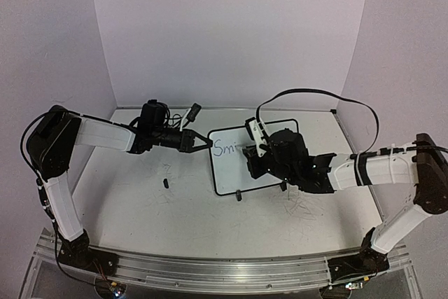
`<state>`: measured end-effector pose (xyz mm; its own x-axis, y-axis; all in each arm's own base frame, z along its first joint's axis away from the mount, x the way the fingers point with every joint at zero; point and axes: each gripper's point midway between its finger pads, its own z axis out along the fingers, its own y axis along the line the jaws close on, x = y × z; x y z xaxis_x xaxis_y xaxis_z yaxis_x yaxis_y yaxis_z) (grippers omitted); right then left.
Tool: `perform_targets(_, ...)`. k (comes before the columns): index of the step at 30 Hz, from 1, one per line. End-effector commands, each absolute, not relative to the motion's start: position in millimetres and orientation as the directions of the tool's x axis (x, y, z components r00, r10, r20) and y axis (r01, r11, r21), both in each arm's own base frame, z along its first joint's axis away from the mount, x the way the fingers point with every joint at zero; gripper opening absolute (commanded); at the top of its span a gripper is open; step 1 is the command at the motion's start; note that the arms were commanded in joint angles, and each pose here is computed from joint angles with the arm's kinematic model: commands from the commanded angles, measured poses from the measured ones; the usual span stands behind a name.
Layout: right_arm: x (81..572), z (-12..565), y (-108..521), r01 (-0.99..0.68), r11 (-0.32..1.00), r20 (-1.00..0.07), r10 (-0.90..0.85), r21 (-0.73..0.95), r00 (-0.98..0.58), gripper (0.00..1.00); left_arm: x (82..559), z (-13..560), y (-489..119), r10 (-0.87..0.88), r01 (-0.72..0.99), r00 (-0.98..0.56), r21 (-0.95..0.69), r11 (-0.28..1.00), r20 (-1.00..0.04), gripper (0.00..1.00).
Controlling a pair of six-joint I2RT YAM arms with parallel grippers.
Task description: Write a sentence on the whiteboard
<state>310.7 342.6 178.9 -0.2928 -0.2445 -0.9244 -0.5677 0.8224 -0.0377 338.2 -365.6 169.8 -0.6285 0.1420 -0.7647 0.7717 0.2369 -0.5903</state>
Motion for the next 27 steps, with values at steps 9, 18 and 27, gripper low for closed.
perform_targets(9,320.9,197.0,346.6,-0.537,0.843,-0.945,-0.205,-0.036,-0.257,0.0,334.4,184.9,-365.4,0.138,0.787,-0.612,-0.583,0.2,-0.779,0.0)
perform_targets(18,324.7,195.7,346.4,-0.525,0.849,-0.945,-0.215,-0.055,-0.248,0.0,334.4,184.1,-365.5,0.139,0.786,-0.613,-0.584,0.201,-0.778,0.0)
perform_targets(27,323.4,190.0,341.5,-0.516,0.854,-0.94,-0.224,-0.062,-0.258,0.0,334.5,184.2,-365.5,0.139,0.787,-0.613,-0.584,0.201,-0.778,0.0)
